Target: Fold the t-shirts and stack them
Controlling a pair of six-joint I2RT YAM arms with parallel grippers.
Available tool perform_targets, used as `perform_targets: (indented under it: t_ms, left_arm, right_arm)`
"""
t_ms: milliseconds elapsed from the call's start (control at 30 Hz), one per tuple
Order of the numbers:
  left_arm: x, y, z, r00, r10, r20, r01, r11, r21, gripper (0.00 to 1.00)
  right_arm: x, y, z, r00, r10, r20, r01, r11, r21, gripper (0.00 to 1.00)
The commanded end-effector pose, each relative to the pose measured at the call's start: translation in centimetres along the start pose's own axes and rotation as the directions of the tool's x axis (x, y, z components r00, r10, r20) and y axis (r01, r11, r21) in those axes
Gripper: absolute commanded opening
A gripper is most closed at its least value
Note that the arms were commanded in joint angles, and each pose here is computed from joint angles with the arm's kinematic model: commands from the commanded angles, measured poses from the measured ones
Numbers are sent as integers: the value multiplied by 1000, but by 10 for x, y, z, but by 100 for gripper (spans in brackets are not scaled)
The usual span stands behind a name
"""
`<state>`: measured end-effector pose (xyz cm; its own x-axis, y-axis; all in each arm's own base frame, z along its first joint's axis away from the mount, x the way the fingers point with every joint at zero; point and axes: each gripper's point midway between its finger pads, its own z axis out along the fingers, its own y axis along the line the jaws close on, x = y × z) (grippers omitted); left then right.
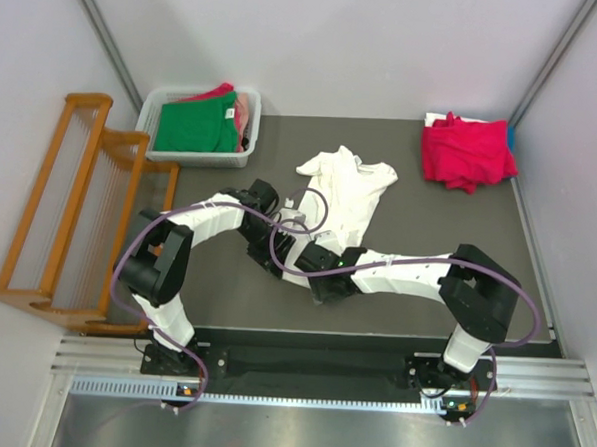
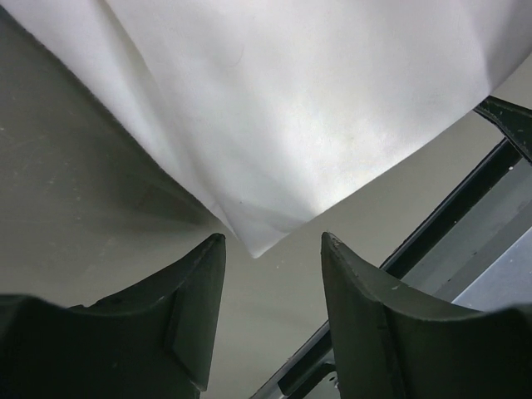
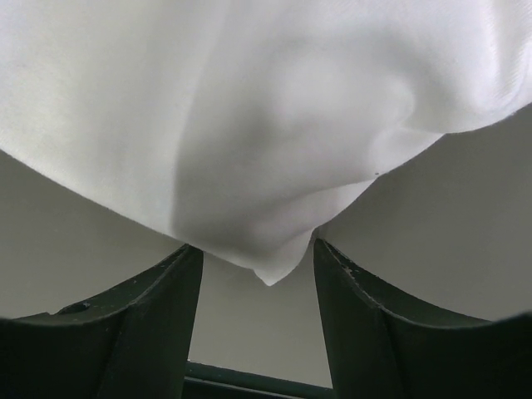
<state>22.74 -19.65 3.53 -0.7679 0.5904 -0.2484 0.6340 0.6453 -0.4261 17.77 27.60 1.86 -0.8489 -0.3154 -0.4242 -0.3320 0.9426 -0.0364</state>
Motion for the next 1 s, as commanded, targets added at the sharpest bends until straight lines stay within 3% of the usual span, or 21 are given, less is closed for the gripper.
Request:
perform_targets:
  t_ms: [0, 33, 367, 567, 700, 767, 800, 967]
  left_arm:
    - [-9, -3, -2, 999, 31, 21, -31, 1000, 2, 52]
    - [-9, -2, -2, 999, 34, 23, -34, 999, -2, 46]
    - [-8, -2, 3, 999, 32, 14, -32, 999, 3, 37]
    - [-5, 0, 4, 999, 35, 2, -35, 999, -4, 31]
    - [-3, 0, 4, 999, 36, 1, -36, 999, -5, 27]
    - [-3, 1, 4, 999, 38, 2, -38, 999, -7, 14]
    - [-3, 2, 5, 999, 39, 2, -39, 999, -13, 0]
    - [-3, 1, 3, 999, 46, 1, -46, 999, -10, 0]
  right_arm:
    - [-14, -3, -12, 998, 29, 55, -29, 1000, -6, 56]
    - [-16, -3, -13, 998, 29, 60, -29, 1000, -5, 56]
    - [-26, -2, -17, 996, 35, 87, -35, 999, -7, 52]
    - [-21, 0, -12, 997, 40, 73, -39, 999, -18, 39]
    - [-19, -1, -11, 997, 36, 68, -35, 999, -14, 21]
    - [-19, -2, -11, 997, 38, 69, -37, 999, -13, 12]
    - [-18, -3, -11, 997, 38, 67, -37, 999, -9, 1]
    - [-10, -2, -11, 998, 50, 49, -49, 999, -19, 0]
